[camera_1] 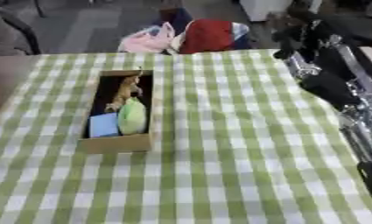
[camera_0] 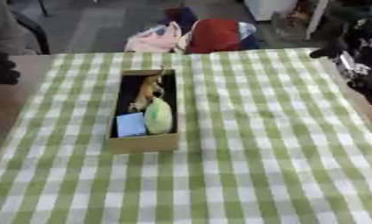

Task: Pick up objects on the table and place them in the box.

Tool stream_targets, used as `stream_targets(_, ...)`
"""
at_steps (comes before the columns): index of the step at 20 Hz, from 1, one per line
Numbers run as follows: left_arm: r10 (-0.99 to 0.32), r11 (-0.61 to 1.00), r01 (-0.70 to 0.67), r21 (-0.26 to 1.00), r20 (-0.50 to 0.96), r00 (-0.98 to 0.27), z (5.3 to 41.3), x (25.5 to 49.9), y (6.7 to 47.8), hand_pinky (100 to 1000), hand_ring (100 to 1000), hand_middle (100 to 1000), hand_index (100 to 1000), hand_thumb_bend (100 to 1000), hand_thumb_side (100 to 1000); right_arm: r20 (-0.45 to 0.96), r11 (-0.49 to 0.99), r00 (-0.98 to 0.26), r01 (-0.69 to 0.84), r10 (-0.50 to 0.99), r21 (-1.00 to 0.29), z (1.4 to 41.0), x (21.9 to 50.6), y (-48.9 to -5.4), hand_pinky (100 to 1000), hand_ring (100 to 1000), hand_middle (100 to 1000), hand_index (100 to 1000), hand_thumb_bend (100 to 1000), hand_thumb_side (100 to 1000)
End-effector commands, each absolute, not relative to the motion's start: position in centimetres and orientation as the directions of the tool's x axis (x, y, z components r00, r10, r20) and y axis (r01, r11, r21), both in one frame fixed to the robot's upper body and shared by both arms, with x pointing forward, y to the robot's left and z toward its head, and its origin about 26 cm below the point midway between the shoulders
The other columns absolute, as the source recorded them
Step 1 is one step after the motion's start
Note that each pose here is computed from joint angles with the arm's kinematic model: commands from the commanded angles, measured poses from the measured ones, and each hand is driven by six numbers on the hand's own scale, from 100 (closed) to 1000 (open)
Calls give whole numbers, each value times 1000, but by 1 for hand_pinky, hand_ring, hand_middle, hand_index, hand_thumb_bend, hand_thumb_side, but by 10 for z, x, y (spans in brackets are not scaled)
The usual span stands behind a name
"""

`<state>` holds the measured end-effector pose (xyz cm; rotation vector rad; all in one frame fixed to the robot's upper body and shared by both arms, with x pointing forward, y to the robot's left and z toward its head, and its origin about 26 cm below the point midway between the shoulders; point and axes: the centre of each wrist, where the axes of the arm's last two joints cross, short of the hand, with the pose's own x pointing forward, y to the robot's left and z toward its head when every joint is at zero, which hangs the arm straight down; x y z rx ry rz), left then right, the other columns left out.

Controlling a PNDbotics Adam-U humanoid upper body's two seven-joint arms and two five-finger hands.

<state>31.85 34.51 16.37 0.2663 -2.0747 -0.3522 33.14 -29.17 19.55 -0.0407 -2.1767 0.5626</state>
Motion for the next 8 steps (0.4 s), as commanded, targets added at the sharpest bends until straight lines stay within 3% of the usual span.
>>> stream_targets(1,-326,937,-66,343,793,-514,169,317,349,680,646,611,743,134,733,745,905,-628,-146,227,-399,199,327,-295,689,840,657,961,100,463)
stream_targets(8,-318,942,-65,330,809,-495,162,316,349,679,642,611,743,131,750,784,911,-571,-146,242,-387,179,325,-299,688,840,655,962,100,488)
